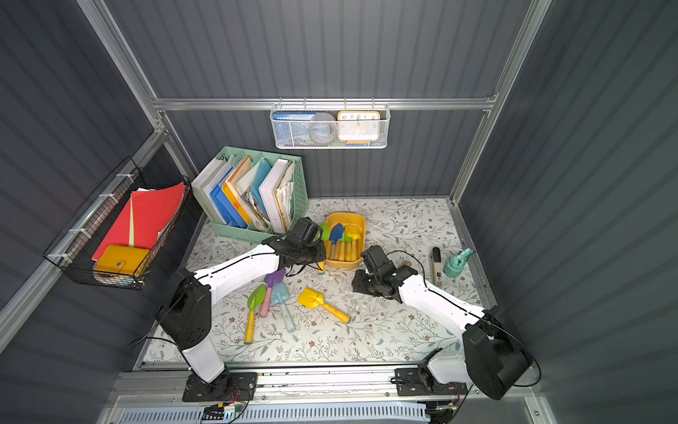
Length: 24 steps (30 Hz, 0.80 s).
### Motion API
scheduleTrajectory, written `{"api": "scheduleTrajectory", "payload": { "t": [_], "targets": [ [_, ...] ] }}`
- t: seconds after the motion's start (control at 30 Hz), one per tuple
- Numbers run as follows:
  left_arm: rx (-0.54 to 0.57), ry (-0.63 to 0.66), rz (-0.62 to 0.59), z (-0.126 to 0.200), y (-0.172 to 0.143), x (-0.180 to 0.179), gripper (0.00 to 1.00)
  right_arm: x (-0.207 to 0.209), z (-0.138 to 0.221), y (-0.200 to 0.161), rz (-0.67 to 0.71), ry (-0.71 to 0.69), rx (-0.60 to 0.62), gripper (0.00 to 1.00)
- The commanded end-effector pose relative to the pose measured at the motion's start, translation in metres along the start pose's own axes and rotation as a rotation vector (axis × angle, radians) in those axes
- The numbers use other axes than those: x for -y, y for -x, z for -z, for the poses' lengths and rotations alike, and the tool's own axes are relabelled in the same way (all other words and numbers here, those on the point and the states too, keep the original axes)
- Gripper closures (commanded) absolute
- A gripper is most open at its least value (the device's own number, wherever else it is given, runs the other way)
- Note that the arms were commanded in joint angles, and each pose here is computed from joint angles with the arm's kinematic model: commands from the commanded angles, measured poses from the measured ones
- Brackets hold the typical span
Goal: Put the shovel into the storage box
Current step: Pick up the shovel from the center of the board, then place the shovel in the storage box.
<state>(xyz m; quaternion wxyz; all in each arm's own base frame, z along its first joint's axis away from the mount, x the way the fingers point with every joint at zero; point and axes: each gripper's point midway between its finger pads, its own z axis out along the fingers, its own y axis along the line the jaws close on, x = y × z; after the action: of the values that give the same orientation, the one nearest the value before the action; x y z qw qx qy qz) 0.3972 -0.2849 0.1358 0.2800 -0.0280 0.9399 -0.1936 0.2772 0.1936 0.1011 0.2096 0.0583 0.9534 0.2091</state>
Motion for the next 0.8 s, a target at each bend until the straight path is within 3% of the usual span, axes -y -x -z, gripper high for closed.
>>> {"api": "scheduleTrajectory", "payload": {
  "t": [0.0,0.4,0.77],
  "targets": [
    [-0.003,-0.035,-0.073,-0.003,0.014,0.019,0.85,0.008,0.004,-0.001,-0.021,-0.025,0.005,0.54],
    [-0.006,-0.051,-0.095,-0.048,0.058,0.024,0.84,0.014,-0.001,-0.008,-0.043,-0.031,-0.014,0.54],
    [-0.059,-0.064,-0.116,-0.094,0.054,0.020,0.84,0.017,-0.006,-0.009,-0.053,-0.049,-0.026,0.54]
  ]
}}
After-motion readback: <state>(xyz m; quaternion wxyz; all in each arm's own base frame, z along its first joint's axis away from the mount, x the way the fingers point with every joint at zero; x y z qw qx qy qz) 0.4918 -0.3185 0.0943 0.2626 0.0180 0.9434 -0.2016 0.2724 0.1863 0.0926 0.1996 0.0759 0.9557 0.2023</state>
